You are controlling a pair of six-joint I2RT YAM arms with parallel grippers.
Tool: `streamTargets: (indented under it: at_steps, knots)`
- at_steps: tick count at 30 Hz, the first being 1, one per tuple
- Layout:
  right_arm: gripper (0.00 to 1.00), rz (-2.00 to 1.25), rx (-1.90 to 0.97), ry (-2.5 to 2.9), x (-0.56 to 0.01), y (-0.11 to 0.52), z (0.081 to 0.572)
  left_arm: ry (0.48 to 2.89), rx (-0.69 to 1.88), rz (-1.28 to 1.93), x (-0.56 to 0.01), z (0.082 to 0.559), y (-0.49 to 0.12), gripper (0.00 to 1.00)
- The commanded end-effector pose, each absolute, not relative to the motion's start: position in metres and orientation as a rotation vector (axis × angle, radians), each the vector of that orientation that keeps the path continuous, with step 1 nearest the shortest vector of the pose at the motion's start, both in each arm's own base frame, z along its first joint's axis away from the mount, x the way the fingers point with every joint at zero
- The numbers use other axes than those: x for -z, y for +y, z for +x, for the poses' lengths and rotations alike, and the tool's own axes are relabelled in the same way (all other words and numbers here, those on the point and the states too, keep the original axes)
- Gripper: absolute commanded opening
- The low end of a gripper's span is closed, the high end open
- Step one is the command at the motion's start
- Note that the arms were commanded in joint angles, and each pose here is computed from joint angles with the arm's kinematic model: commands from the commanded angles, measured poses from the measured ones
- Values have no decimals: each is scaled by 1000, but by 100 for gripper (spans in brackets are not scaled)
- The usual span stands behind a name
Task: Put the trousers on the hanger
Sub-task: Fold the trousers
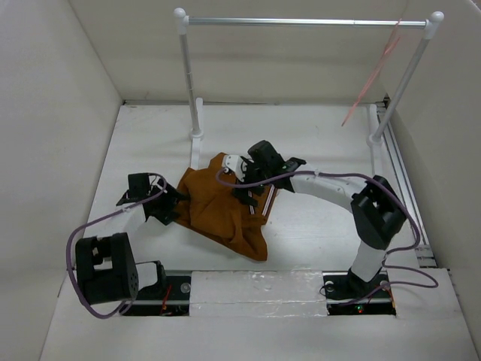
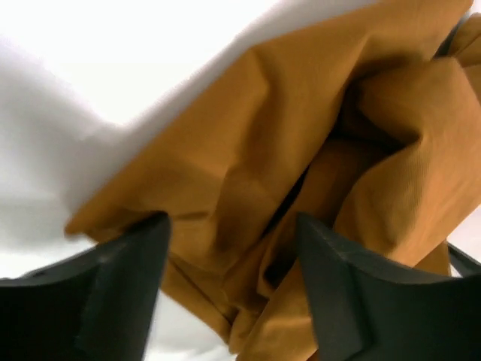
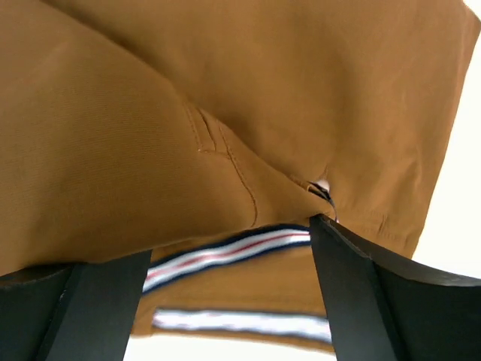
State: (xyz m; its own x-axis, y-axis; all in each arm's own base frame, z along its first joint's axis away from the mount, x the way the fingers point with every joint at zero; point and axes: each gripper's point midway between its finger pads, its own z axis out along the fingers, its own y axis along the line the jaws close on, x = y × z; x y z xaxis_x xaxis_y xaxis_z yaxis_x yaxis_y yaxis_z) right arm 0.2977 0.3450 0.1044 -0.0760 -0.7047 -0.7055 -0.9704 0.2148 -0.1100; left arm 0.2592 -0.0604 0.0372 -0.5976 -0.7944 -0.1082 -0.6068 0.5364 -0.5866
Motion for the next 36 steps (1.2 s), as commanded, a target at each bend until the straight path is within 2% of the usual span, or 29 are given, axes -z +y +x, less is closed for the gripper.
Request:
streamTargets:
  at_steps: [1,2,3,4,5,6,10,11,12,13,14,15,17,19,21,22,24,25,27,28,29,31,33,36]
  knots:
    - [88,-1502,-568,1610,-140,386,325,2360,771,-1135,-36,278,-64,61]
    - [80,-1516,-603,1597,-138,392,323,2354,769,-1129,-37,282,-63,43]
    - [72,-1529,-646,1581,-139,400,322,2354,759,-1125,-37,284,-62,32]
    - [57,-1523,-676,1568,-144,404,320,2353,747,-1111,-39,286,-60,23]
    - [15,-1513,-696,1561,-149,406,319,2329,726,-1102,-45,294,-56,5]
    - [0,-1499,-706,1562,-153,405,316,2310,708,-1090,-52,298,-53,0]
    - [0,-1334,-674,1495,-237,376,298,2209,647,-1023,-98,314,-40,0]
    - [0,-1277,-613,1491,-267,357,294,2110,614,-970,-140,324,-31,0]
    - [0,-1285,-613,1509,-266,355,292,2109,614,-969,-141,324,-31,0]
    - [0,-1216,-568,1447,-319,331,279,1997,613,-912,-191,334,-25,0]
    - [0,-1233,-568,1482,-311,328,276,2013,608,-922,-187,331,-25,0]
    - [0,-1190,-558,1418,-352,315,265,1974,587,-914,-203,333,-21,0]
    - [0,-1179,-533,1459,-371,295,249,1878,587,-864,-256,336,-17,0]
    - [0,-1113,-522,1370,-434,274,230,1777,555,-830,-306,337,-8,0]
    - [0,-1098,-500,1368,-459,256,211,1763,538,-765,-326,333,-8,0]
    - [0,-1004,-440,1338,-495,232,208,1782,540,-735,-330,335,-11,0]
    - [0,-904,-327,1430,-496,196,210,1919,553,-667,-306,329,-23,2]
    - [0,-847,-262,1468,-495,178,213,2000,559,-664,-278,327,-27,22]
    - [0,-753,-114,1602,-459,143,222,2084,589,-623,-247,318,-36,41]
    - [0,-726,-74,1656,-442,135,225,2157,603,-630,-215,309,-41,59]
    - [0,-723,2,1753,-401,127,232,2197,631,-611,-202,304,-48,66]
    - [0,-607,70,1859,-366,102,236,2303,671,-588,-168,292,-62,73]
    - [0,-542,131,1951,-320,85,240,2368,669,-509,-150,284,-90,74]
    - [0,-369,183,2025,-297,50,244,2466,602,-367,-132,278,-140,78]
